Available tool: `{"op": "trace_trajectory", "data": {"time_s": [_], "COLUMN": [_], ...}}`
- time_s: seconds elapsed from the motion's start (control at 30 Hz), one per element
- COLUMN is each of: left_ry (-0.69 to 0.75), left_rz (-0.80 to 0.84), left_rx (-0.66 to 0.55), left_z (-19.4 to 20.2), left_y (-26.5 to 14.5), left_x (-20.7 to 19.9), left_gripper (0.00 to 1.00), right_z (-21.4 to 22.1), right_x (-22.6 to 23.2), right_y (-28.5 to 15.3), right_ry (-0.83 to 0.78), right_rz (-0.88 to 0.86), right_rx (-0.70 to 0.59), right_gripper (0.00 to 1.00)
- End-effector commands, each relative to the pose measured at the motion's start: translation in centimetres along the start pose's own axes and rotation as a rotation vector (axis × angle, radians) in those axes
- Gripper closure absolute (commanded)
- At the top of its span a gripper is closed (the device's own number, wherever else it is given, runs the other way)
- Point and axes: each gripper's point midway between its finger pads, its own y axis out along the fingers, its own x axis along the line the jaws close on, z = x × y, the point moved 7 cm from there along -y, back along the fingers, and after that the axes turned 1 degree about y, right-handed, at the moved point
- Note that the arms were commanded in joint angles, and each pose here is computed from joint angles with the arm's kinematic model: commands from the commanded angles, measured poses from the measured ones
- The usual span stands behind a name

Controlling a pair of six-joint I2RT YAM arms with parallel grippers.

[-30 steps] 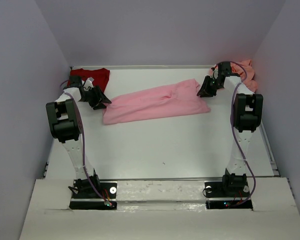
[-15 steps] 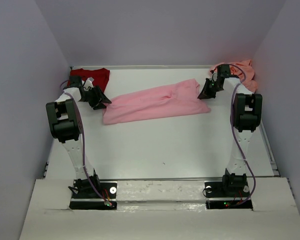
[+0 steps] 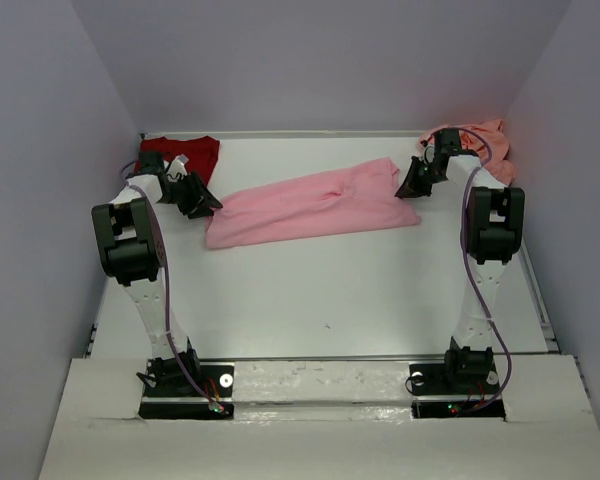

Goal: Fold and stack the t-shirts
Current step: Fold the tshirt

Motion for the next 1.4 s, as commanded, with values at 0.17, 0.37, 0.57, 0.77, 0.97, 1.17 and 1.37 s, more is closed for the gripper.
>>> {"op": "trace_trajectory", "data": {"time_s": [0.17,0.37,0.57,0.77,0.97,1.17,1.37], "left_ry": [0.025,0.023,0.022,-0.016,-0.055,-0.079,-0.085], "left_rz": [0.056,0.055,-0.015,-0.05,-0.107,-0.119,-0.112], "left_rx": [0.002,-0.001,-0.026,-0.095,-0.176,-0.181,-0.17], "left_z": [-0.6,-0.7,-0.6,-0.6,-0.7,-0.3,-0.1], "left_y": [-0.7,-0.6,-1.4,-3.2,-5.6,-6.1,-5.8], "left_x": [-1.4,-1.3,-1.0,-0.3,0.9,1.7,2.1], "left_gripper": [0.88,1.0,1.0,1.0,1.0,1.0,1.0], "right_z": [-1.1,-1.1,-1.5,-2.3,-3.0,-3.2,-3.2], "right_x": [0.4,0.4,0.0,-0.2,-0.1,-0.2,-0.2], "right_y": [-0.6,-0.6,-0.7,-0.9,-0.9,-1.1,-1.0], "right_ry": [-0.017,-0.019,-0.016,-0.022,-0.026,-0.03,-0.032], "right_rz": [-0.016,-0.012,0.038,0.078,0.09,0.109,0.102], "right_rx": [-0.041,-0.042,-0.062,-0.096,-0.115,-0.13,-0.123], "right_gripper": [1.0,1.0,1.0,1.0,1.0,1.0,1.0]}}
